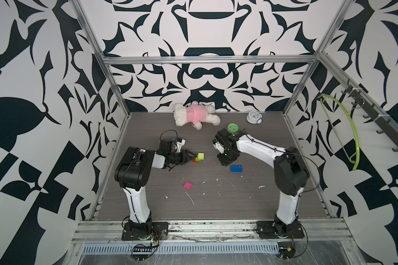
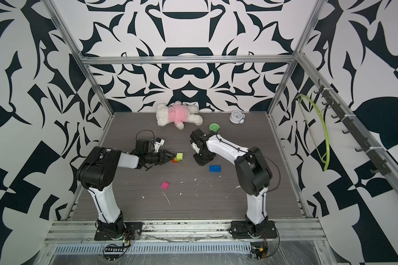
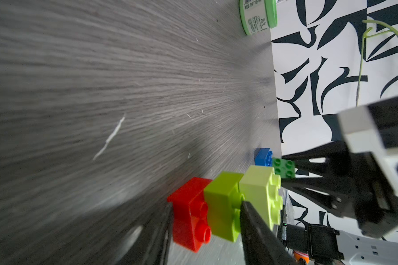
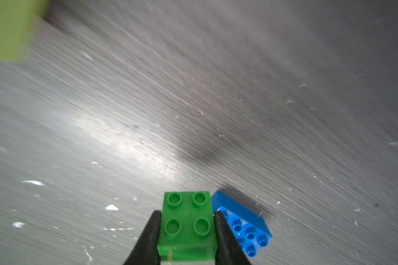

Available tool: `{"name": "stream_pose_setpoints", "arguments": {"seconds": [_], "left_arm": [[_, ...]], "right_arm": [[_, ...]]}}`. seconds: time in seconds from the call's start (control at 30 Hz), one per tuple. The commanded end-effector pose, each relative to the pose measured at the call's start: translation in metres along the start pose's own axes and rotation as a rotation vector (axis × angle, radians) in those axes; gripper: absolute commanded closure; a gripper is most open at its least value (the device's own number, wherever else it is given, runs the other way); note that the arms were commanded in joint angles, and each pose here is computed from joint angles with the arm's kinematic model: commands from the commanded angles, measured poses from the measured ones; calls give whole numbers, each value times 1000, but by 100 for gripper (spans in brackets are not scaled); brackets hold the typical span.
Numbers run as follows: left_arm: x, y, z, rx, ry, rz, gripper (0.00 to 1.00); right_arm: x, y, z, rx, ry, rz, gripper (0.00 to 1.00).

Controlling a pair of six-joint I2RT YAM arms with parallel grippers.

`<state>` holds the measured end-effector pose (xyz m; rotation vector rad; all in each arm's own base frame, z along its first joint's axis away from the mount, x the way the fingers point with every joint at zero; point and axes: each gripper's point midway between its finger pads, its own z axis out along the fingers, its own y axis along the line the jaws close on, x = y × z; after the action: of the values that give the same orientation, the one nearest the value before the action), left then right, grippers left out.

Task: Assemble the letter y with lego
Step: Pick up the lego brick from the center of the board, then place the lego brick at the center of the board.

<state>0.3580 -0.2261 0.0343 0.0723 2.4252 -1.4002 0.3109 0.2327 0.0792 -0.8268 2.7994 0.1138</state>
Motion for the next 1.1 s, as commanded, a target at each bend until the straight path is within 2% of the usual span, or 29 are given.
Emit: {"name": "stream_pose_setpoints", "arguments": {"seconds": [0.0, 0.13, 0.2, 0.37, 0.53, 0.87, 1.07], "left_arm": [[64, 77, -3, -282, 126, -222, 49], [64, 77, -3, -280, 125, -220, 49], [63, 77, -2, -279, 124, -222, 49], [64, 78, -2, -279, 127, -225, 49], [64, 78, -2, -277, 126, -225, 49], [63, 76, -3, -280, 123, -217, 49], [64, 77, -2, -280, 127, -221, 49]], "right_arm": [[-35, 32, -34, -47, -336, 43, 76], [-33, 50, -46, -55, -572, 53, 76], [-28, 57, -44, -60, -633, 60, 76], [-10, 84, -23, -44, -709, -50, 75], [9, 101, 1, -64, -706, -125, 71], [54, 96, 35, -69, -612, -131, 66], [68, 94, 37, -64, -575, -127, 47]]}}
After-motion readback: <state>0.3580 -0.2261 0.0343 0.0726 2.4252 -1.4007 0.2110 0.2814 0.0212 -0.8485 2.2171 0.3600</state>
